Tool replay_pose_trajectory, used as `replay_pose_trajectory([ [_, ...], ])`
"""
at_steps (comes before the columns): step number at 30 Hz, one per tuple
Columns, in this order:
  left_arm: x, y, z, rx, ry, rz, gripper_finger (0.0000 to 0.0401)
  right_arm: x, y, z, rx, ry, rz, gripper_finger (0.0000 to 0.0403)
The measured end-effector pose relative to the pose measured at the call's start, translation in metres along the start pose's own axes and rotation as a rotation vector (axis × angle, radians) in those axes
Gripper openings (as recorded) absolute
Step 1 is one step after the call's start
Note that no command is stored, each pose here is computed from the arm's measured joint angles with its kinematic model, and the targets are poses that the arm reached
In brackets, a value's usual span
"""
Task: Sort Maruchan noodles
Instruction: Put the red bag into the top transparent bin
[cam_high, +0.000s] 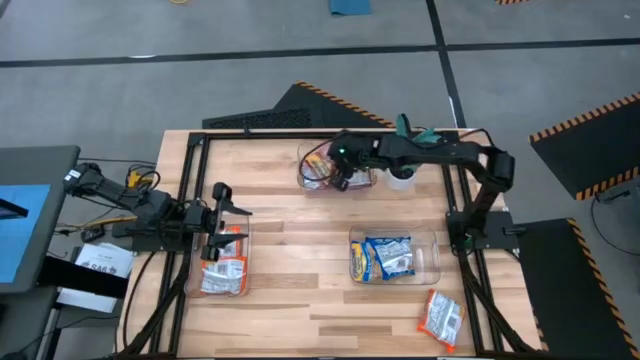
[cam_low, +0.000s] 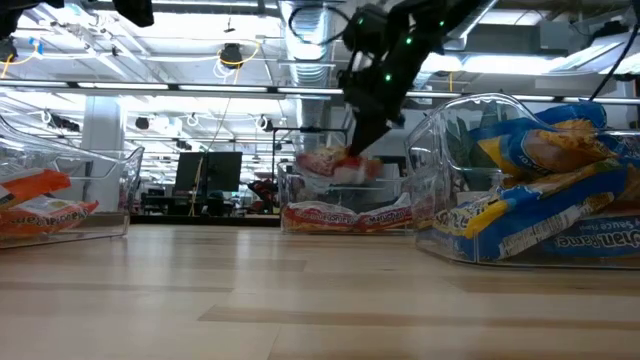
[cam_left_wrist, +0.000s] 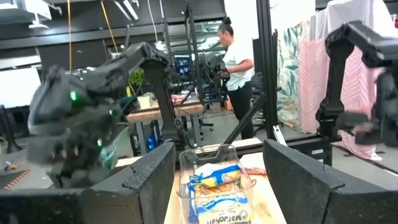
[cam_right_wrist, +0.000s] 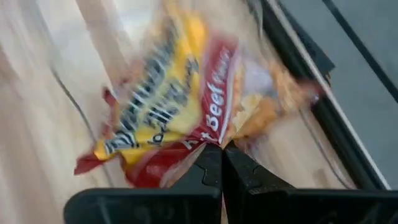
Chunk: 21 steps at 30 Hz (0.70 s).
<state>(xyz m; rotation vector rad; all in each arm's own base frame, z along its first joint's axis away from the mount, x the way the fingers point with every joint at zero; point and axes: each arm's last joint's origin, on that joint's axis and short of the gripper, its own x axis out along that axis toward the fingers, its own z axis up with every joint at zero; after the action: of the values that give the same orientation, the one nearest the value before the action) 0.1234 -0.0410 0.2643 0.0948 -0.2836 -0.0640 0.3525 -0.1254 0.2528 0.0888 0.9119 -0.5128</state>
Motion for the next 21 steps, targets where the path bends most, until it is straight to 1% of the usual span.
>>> replay_pose_trajectory([
  [2, 0.000, 0.000, 0.001, -0.003, -0.010, 0.003, 0.0228, 0.013, 0.000, -0.001, -0.022, 0.012, -0.022, 0.0017],
  [3, 0.000, 0.000, 0.001, -0.002, -0.009, 0.004, 0.0228, 0.017, 0.001, 0.000, -0.018, -0.001, -0.027, 0.0017],
  [5, 0.000, 0.000, 0.001, -0.001, -0.009, 0.003, 0.0228, 0.022, -0.001, -0.003, -0.019, 0.022, -0.034, 0.0017],
  [6, 0.000, 0.000, 0.001, 0.001, -0.011, 0.004, 0.0228, 0.027, -0.001, -0.001, -0.013, 0.002, -0.038, 0.0017],
  [7, 0.000, 0.000, 0.001, 0.004, -0.011, 0.005, 0.0228, 0.029, 0.000, 0.002, -0.007, -0.023, -0.035, 0.0017],
  [9, 0.000, 0.000, 0.001, 0.002, -0.014, 0.004, 0.0228, 0.029, -0.001, -0.001, -0.006, -0.002, -0.023, 0.0017],
  [11, 0.000, 0.000, 0.001, 0.002, -0.013, 0.004, 0.0228, 0.030, 0.000, 0.004, 0.012, -0.051, -0.022, 0.0017],
  [12, 0.000, 0.000, 0.001, 0.000, -0.012, -0.003, 0.0228, 0.029, 0.000, 0.004, 0.019, -0.050, -0.015, 0.0021],
  [13, 0.000, 0.000, 0.001, -0.008, -0.013, -0.011, 0.0228, 0.028, -0.001, 0.003, 0.019, -0.042, -0.016, 0.0029],
  [16, 0.001, -0.001, 0.001, -0.015, -0.011, -0.023, 0.0228, 0.029, 0.001, 0.007, 0.034, -0.078, -0.006, 0.0069],
  [21, 0.001, -0.001, 0.001, -0.023, -0.012, -0.021, 0.0228, 0.018, 0.002, 0.009, 0.040, -0.100, 0.000, 0.0129],
])
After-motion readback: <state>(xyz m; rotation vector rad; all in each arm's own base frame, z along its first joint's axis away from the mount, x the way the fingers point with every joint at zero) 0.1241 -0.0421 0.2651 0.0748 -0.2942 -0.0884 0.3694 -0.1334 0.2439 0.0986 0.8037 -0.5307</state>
